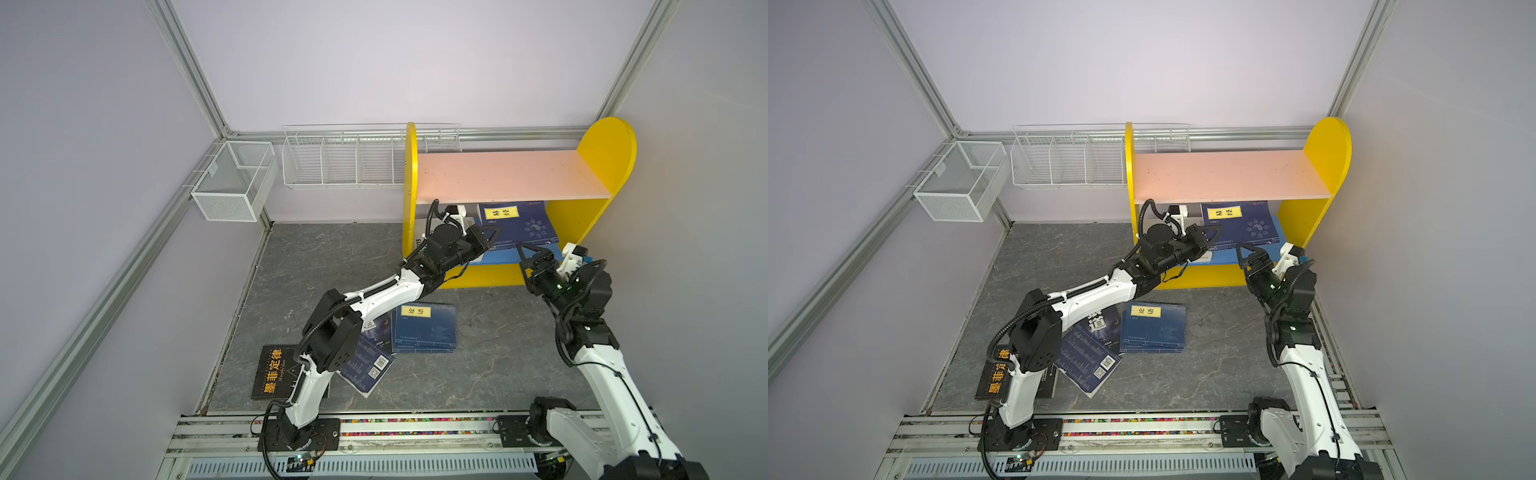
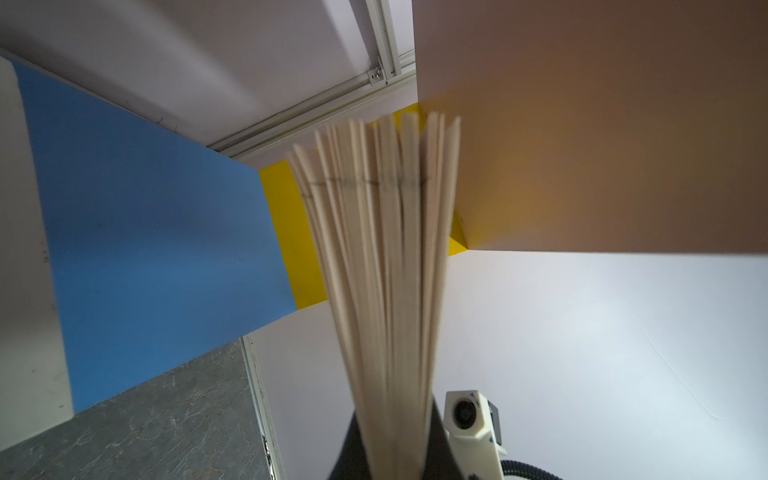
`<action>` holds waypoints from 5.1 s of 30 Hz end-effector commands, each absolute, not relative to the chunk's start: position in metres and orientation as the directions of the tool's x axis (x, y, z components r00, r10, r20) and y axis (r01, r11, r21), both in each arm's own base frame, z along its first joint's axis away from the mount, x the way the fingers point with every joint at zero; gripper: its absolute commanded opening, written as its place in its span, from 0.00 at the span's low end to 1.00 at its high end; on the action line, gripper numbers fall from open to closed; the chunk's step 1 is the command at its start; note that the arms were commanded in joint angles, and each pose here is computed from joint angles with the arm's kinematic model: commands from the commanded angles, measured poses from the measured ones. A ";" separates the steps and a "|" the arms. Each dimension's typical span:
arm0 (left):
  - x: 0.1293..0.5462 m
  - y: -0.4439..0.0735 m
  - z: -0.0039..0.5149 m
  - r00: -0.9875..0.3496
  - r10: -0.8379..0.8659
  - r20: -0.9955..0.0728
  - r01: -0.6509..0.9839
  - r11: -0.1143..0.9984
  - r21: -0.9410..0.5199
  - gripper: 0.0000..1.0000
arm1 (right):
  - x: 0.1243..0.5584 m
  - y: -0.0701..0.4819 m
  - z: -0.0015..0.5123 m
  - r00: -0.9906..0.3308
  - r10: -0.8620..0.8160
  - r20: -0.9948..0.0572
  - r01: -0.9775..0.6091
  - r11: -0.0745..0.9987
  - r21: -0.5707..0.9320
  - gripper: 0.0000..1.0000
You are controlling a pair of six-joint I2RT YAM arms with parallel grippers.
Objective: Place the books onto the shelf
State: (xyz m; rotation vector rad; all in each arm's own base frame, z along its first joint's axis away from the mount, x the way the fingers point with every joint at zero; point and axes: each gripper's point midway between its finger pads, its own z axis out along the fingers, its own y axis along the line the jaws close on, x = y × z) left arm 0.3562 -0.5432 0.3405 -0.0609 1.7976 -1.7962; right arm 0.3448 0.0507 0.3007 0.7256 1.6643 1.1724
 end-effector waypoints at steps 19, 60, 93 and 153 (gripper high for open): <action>0.345 -0.574 0.364 -0.858 -0.415 -0.302 0.359 -0.064 -0.931 0.00 | 0.357 0.047 0.293 -0.316 0.903 -0.289 -0.055 0.287 0.956 0.45; 0.254 -0.436 0.341 -0.662 -0.189 -0.725 0.656 0.321 -0.683 1.00 | 0.437 -0.025 0.241 -0.209 0.973 -0.099 -0.029 0.095 0.995 0.07; 0.247 -0.265 0.301 -0.502 -0.382 -0.776 0.476 0.627 -0.616 1.00 | 0.431 -0.052 0.168 -0.215 0.965 -0.153 0.411 0.231 0.882 0.52; 0.252 -0.246 0.280 -0.522 -0.394 -0.756 0.385 0.682 -0.622 1.00 | 0.407 -0.042 0.213 -0.382 0.825 -0.416 0.435 0.558 0.707 0.54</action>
